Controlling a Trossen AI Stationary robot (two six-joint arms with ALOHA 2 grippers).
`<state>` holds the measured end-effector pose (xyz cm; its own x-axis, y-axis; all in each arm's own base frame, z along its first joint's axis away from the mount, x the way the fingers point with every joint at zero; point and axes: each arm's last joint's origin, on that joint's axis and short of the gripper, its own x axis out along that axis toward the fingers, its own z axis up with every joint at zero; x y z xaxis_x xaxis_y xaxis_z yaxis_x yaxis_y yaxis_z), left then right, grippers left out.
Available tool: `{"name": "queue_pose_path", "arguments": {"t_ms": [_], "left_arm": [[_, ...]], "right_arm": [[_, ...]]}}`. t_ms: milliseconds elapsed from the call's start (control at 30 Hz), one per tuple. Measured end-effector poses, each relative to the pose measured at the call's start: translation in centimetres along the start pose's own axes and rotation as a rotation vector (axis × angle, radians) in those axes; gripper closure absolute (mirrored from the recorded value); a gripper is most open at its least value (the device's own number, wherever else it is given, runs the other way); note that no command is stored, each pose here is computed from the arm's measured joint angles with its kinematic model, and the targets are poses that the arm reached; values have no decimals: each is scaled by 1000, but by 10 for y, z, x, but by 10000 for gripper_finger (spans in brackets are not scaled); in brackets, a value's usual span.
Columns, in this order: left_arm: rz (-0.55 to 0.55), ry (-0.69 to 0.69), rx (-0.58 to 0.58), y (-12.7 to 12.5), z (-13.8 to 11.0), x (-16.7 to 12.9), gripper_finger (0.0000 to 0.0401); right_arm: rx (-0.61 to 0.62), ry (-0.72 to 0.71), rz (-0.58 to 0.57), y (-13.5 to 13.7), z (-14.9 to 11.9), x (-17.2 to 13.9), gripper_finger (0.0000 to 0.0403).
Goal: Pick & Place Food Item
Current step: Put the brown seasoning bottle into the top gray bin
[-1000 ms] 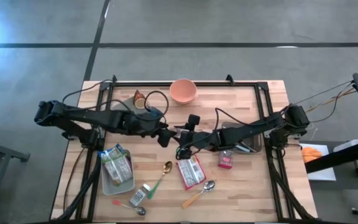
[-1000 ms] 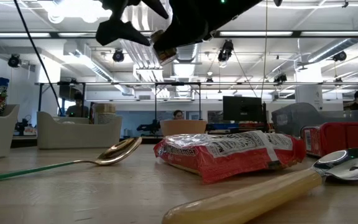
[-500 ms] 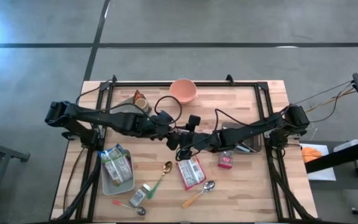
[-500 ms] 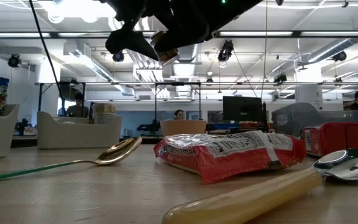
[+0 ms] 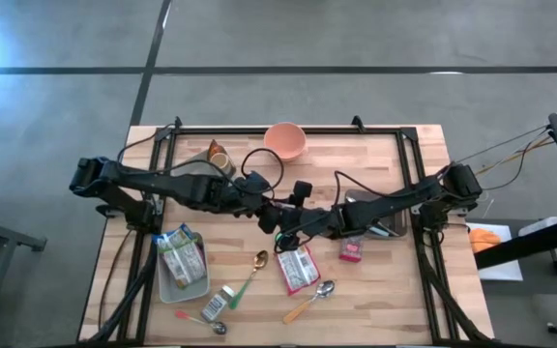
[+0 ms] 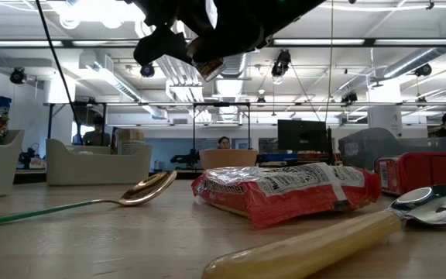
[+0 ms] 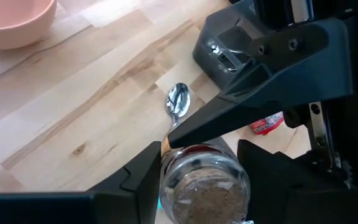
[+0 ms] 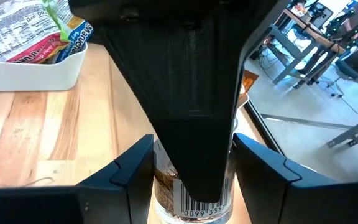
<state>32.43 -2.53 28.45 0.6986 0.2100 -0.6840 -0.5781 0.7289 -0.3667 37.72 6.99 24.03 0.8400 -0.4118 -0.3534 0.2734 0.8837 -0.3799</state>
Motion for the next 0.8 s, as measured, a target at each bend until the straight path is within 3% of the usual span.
{"name": "queue_pose_path", "arguments": {"t_ms": [600, 667, 800], "left_arm": [[-17, 15, 8, -1, 0, -1, 229], [-18, 16, 9, -1, 0, -1, 229], [-24, 32, 10, 0, -1, -3, 234]], "right_arm": [[6, -3, -4, 0, 0, 0, 223], [9, -3, -14, 0, 0, 0, 203], [17, -9, -20, 0, 1, 0, 124]]}}
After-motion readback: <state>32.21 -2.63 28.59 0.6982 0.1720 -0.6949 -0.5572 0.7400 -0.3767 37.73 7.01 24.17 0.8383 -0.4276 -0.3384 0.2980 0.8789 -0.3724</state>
